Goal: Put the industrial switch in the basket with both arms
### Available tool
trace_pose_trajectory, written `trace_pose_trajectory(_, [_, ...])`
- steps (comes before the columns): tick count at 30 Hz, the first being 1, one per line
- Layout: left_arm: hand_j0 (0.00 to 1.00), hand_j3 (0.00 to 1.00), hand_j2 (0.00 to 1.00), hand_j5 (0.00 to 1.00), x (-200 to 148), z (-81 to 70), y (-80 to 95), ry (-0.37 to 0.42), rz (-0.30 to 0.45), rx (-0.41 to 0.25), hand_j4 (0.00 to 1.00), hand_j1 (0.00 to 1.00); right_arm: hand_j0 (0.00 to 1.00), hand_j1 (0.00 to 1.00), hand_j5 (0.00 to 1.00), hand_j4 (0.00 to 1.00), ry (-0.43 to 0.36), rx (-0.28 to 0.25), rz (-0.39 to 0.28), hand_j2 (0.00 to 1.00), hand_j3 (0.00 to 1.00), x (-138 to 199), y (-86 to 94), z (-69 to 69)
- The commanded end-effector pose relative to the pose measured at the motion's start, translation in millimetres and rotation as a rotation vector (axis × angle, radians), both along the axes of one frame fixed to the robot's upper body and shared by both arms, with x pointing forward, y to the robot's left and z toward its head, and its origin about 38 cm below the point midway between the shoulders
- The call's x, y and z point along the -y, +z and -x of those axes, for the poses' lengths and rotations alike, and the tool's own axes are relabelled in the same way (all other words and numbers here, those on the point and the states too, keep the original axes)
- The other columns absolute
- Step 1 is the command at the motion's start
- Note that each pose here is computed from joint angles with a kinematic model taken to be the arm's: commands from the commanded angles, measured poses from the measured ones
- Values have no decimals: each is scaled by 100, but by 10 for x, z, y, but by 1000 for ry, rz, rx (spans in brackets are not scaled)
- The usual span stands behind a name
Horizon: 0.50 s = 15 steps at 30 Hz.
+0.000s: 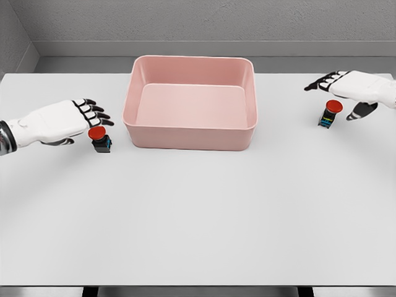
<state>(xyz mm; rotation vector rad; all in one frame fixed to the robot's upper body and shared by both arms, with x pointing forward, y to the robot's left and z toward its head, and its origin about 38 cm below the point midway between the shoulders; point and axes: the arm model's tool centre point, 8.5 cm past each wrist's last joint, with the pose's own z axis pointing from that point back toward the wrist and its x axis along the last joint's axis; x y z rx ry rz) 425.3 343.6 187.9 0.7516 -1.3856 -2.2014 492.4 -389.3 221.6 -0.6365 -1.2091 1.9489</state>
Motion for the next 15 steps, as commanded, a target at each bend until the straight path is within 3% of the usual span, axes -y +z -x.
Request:
trace_pose_trajectory(1, [88,88,88,88,58,-33,-59,1,14,-8,88,88,100,100,100,100,-9,-13,-2,100,100,7,-51,-9])
trace_pose_trajectory(9, [88,88,88,88,109,-103,-84,3,5,-2,88,88,100,100,100,100,-45,-41,-5,100,100,-37,-220,-143])
trace_pose_trajectory(15, [88,88,88,88,104,-119,-163,12,0,-15,88,88,100,100,100,100,-62,-55,16,100,100,-4,-300,-162])
